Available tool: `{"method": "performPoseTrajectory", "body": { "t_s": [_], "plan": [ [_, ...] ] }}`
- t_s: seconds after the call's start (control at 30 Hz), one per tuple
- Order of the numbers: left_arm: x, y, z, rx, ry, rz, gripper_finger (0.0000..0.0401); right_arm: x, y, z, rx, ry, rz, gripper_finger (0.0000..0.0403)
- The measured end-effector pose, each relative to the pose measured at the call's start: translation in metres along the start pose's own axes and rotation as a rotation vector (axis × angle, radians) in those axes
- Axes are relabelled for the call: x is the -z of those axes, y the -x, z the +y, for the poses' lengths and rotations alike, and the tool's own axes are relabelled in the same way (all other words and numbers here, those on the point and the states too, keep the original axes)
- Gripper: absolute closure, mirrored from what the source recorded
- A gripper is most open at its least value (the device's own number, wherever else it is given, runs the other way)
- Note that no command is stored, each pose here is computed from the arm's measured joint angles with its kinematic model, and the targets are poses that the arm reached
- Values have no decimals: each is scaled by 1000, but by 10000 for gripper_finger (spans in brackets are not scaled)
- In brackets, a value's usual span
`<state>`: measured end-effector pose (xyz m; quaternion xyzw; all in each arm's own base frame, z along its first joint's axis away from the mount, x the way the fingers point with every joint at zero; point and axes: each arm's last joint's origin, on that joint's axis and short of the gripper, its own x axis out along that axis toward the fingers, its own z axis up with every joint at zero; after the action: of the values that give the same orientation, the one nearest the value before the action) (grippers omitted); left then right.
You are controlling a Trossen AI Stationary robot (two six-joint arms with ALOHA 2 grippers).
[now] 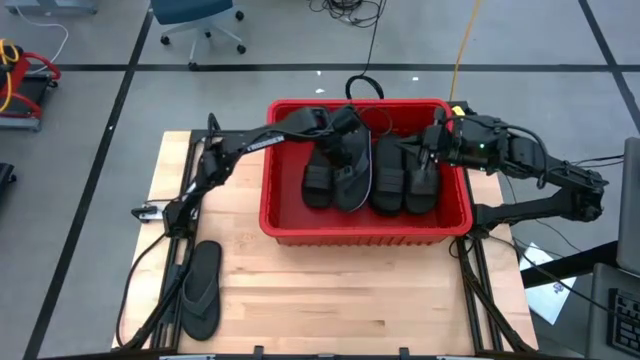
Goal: Pick and place slides into bin
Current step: Put the right black flip flop on top of the other black slide into the red bin
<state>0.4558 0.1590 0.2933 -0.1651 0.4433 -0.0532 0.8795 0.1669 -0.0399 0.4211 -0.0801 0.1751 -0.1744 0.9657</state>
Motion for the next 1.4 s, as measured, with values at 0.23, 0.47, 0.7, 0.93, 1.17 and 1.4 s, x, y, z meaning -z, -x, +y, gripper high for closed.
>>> {"method": "performPoseTrajectory", "body": {
  "t_s": [0.23,0.47,0.7,0.93,1.17,1.4],
  "plan": [
    [8,-18,21,-29,52,54,400,0,0,0,4,-27,1,403],
    [7,-18,22,-35,-21,46,400,0,-1,0,5,-48,4,403],
    [11,-33,27,-32,-45,74,400,0,-1,0,6,-70,1,403],
    [14,-41,30,-38,0,96,399,-1,-1,0,7,-81,-3,403],
    [13,-41,30,-11,6,86,395,-1,-1,0,6,-84,-3,403],
    [13,-43,25,56,25,79,327,0,-1,0,2,-83,6,403]
  ]
}}
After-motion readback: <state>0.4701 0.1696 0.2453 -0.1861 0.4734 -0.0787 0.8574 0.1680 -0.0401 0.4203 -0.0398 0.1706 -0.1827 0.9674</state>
